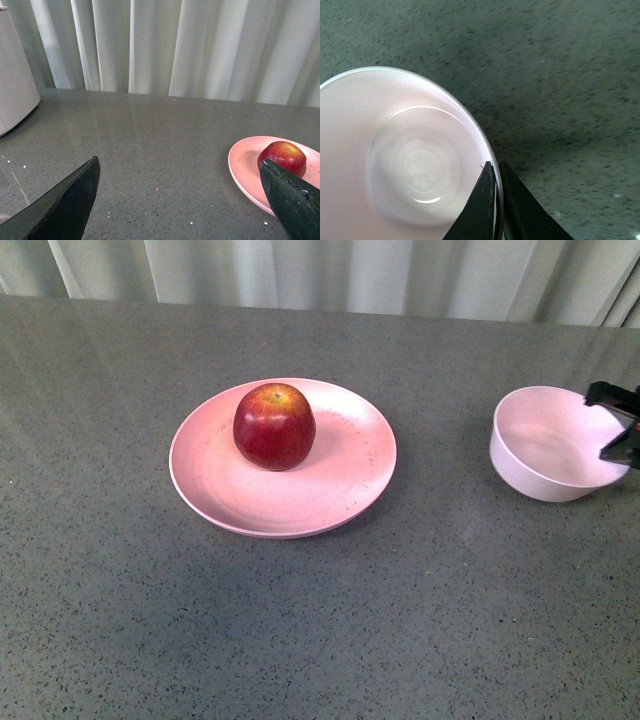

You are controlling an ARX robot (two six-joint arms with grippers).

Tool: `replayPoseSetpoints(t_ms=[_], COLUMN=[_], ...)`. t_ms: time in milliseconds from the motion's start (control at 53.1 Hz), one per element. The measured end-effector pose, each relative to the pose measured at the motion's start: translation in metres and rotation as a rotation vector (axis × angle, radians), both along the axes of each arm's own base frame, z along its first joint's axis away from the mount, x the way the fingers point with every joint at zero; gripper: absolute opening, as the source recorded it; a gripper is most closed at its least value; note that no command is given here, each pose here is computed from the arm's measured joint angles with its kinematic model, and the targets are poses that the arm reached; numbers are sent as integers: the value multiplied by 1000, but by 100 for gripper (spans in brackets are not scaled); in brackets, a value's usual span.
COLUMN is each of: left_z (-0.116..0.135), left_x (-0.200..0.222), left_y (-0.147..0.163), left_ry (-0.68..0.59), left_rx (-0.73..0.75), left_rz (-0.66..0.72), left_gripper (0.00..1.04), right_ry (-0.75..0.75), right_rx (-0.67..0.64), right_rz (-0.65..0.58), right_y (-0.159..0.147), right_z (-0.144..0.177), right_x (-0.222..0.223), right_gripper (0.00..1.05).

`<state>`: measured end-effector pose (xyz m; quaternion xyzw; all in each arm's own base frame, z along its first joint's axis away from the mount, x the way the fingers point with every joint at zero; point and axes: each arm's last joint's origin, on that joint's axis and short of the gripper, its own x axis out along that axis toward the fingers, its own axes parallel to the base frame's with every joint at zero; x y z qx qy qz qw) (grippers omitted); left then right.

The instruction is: Move apple from plate to bowl

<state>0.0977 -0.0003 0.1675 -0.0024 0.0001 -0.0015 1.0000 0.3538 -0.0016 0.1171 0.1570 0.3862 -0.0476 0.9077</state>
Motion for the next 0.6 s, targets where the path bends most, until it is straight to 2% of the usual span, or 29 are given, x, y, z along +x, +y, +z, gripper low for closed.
replayPoseSetpoints(t_ms=[226, 603], left_z=[0, 0], left_x=[0, 0], left_y=[0, 0], left_ry=[0, 0], left_rx=[0, 0], left_rz=[0, 0], left_gripper=[96, 96], right_ry=[19, 35], right_rx=[9, -5], right_rz=[28, 50], right_y=[27, 44], right_z=[-9, -18], right_x=[9, 22], right_gripper=[2, 2])
